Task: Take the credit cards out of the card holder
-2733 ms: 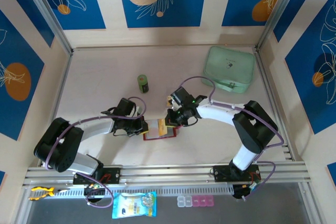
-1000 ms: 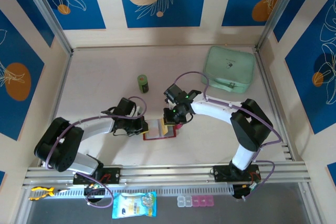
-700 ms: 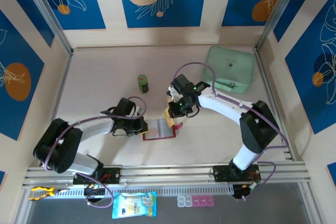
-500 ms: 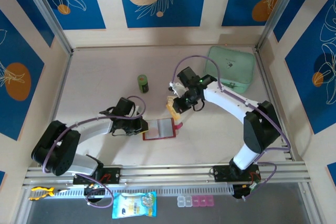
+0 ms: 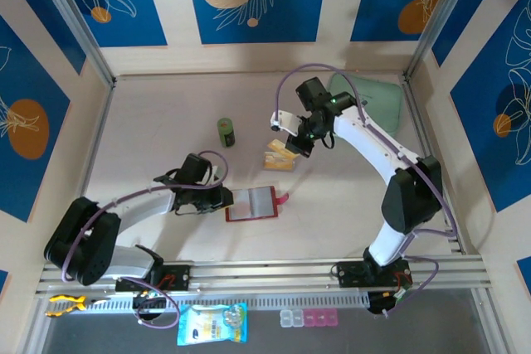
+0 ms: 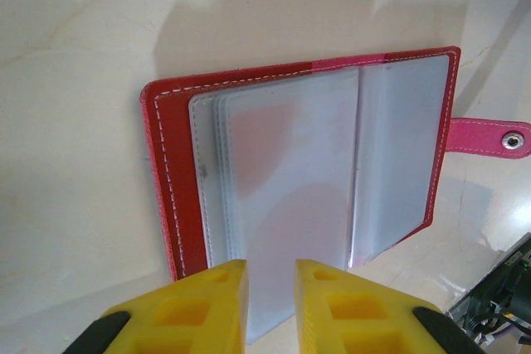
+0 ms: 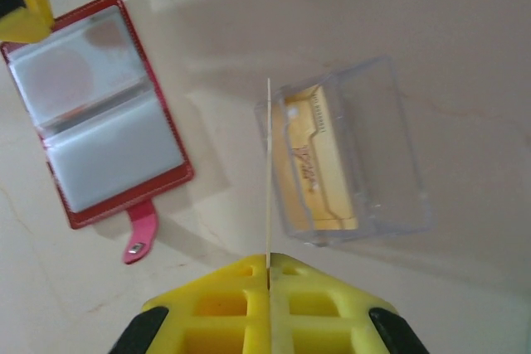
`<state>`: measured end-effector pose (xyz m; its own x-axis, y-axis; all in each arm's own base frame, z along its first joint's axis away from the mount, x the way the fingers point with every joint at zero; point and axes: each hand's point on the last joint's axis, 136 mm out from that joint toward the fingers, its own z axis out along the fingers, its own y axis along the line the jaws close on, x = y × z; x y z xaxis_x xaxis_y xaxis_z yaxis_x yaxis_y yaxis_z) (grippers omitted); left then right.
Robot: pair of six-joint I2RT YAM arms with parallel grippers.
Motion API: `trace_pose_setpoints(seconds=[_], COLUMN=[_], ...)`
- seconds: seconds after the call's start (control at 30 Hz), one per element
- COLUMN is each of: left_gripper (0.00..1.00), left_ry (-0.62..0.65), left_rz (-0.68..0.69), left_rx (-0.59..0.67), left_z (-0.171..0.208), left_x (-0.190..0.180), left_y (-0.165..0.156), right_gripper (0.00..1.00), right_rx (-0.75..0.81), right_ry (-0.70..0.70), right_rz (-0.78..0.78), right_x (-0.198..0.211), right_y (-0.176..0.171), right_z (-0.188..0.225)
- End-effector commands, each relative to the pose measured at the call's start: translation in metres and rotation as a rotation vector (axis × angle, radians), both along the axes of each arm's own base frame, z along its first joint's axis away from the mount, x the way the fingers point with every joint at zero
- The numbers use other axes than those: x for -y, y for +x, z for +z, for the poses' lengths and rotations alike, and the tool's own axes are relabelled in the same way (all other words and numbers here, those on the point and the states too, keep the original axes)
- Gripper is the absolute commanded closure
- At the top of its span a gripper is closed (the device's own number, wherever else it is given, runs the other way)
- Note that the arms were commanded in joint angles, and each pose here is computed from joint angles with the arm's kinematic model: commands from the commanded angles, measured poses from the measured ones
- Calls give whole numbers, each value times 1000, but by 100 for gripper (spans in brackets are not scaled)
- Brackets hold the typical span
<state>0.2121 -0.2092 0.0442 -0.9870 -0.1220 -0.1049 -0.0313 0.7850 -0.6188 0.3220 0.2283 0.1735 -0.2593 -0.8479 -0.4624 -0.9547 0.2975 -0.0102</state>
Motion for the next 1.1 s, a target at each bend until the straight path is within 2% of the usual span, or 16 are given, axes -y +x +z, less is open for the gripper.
trace_pose_setpoints(seconds=[0.0, 0.3, 0.63, 0.77, 0.97, 1.07], left_gripper=[78, 77, 76, 75, 74, 74], left_ry=[7, 6, 16, 28, 39, 31], left_rz=[14, 25, 18, 18, 23, 21], left_rx=[28, 30, 29, 36, 42, 40], left_z=[10, 10, 10, 13, 13, 14], left_x=[-3, -5, -7, -10, -12, -10], left_y=[5, 3, 0, -1, 1, 3], right_gripper=[100, 100, 97, 94, 82, 82], right_rx=[-14, -22, -87, -111, -130, -111], right_ry=[-73, -122, -157, -178, -174, -175], right_rz=[127, 160, 170, 169, 148, 135], right_x=[5, -5, -7, -5, -5, -3], right_y=[-2, 31, 38, 37, 37, 37], right_z=[-11, -21, -52, -64, -66, -61])
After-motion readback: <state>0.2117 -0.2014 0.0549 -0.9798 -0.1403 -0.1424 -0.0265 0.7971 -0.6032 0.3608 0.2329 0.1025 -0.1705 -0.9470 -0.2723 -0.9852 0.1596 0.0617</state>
